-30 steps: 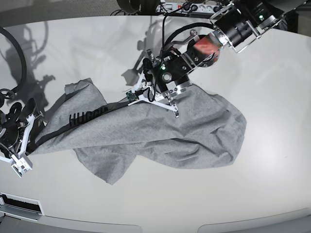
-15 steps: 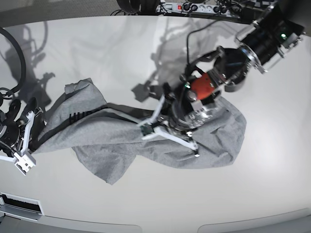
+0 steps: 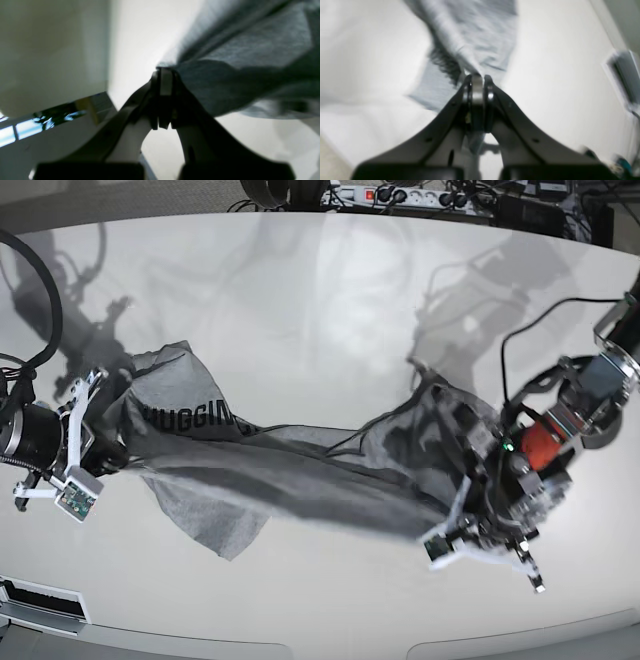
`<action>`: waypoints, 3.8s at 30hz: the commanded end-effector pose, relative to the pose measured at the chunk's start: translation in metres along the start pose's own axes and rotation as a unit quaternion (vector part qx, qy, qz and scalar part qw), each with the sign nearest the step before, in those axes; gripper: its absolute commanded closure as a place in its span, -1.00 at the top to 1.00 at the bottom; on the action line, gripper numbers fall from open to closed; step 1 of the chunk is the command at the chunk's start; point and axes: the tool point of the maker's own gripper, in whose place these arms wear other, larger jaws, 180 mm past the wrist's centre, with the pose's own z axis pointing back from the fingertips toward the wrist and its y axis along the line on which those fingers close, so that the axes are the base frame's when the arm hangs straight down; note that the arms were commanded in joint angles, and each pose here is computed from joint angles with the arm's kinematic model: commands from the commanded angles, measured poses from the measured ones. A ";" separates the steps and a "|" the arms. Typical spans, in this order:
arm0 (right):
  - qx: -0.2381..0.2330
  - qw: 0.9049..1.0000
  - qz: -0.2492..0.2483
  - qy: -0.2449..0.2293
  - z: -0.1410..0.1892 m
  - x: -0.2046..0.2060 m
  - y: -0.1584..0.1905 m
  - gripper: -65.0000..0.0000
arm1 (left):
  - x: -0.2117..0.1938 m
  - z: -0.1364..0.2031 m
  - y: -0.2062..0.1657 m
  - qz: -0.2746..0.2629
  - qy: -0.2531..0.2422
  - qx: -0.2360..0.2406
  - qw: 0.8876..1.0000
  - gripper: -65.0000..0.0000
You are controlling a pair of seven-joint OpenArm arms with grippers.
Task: Layout the t-shirt on the table in an organized manner, then fold the t-shirt properly
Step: 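Lift the shirt with both grippers and stretch it between them, then lay the stretched shirt flat on the table and open both grippers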
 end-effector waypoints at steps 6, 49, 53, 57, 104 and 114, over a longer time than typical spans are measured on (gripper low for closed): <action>0.050 0.998 -0.001 -0.031 0.006 0.016 0.015 -1.00 | -0.010 0.009 0.075 0.032 -0.018 0.043 0.998 -1.00; -0.027 0.989 -0.040 -0.140 0.050 0.146 -0.114 -1.00 | 0.019 -0.001 0.119 0.275 -0.089 -0.348 0.892 -1.00; 0.055 0.994 -0.077 -0.062 -0.001 0.090 -0.067 -1.00 | 0.000 0.017 0.110 0.273 -0.083 -0.396 0.873 -1.00; 0.103 0.988 -0.113 -0.020 -0.026 0.045 -0.027 -1.00 | -0.011 0.030 0.105 0.284 -0.077 -0.432 0.853 -1.00; 0.269 0.955 -0.083 0.096 0.020 -0.067 0.144 -1.00 | -0.136 0.140 -0.112 0.136 0.050 -0.603 0.785 -1.00; 0.274 0.954 -0.085 0.091 0.021 -0.065 0.145 -1.00 | -0.165 0.172 -0.169 0.140 0.099 -0.662 0.729 -1.00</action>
